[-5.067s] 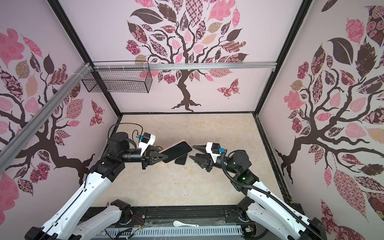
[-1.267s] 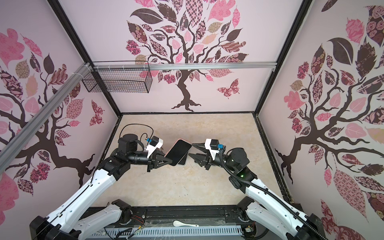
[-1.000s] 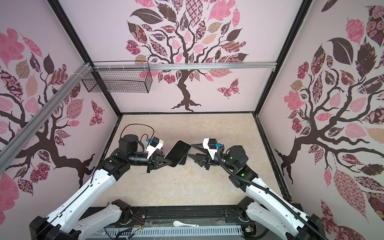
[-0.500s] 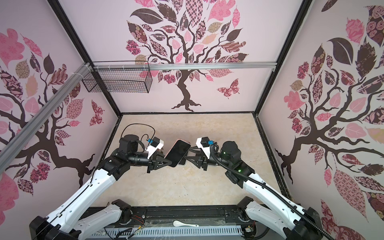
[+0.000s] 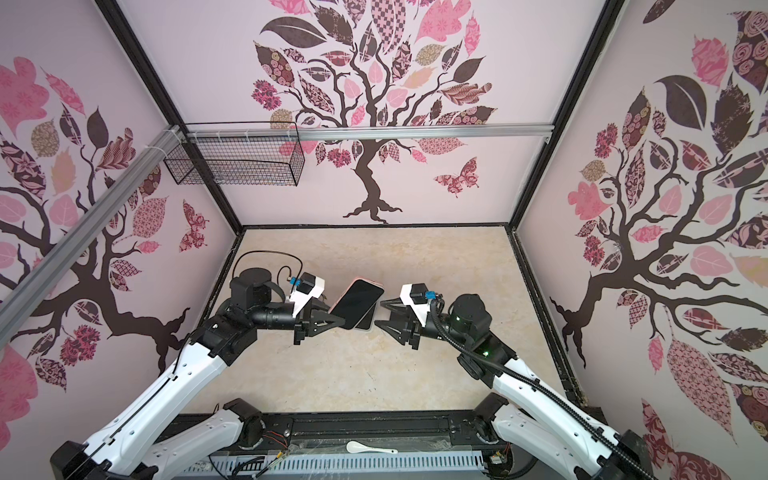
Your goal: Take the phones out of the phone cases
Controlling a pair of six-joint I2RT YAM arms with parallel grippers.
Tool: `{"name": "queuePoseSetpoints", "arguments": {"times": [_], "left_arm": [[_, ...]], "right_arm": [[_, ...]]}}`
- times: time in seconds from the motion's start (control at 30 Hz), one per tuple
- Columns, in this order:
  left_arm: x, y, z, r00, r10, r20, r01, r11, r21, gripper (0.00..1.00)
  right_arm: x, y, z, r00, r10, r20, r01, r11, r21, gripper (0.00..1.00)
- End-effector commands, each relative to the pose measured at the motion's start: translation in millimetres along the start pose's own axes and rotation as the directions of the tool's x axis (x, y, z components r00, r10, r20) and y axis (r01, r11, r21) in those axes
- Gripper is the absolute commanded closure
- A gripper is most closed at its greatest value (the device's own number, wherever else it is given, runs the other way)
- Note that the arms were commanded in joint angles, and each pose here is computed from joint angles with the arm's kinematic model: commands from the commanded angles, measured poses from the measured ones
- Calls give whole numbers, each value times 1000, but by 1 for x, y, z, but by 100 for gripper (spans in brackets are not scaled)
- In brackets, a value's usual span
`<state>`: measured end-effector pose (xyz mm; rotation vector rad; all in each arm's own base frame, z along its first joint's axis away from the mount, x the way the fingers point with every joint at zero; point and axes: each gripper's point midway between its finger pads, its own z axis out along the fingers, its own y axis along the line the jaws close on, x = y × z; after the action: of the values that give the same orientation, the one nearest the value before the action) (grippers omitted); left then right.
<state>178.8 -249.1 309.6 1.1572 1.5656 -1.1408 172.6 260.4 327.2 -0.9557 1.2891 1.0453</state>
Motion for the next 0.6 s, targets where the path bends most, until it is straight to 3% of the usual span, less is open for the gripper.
{"name": "queuePoseSetpoints", "arguments": {"times": [0.0,0.3,0.57], "left_arm": [[-18,9,-5,996,45,73,-39,996,-82,100],[-2,6,-3,997,79,0,-79,995,-53,100],[-5,15,-11,973,230,4,-226,960,-164,100]], "right_arm": [[-32,-2,-9,987,-124,99,118,991,69,46],[-54,1,-13,938,-331,101,321,941,102,39],[-59,2,-15,903,-424,70,415,903,109,38]]}}
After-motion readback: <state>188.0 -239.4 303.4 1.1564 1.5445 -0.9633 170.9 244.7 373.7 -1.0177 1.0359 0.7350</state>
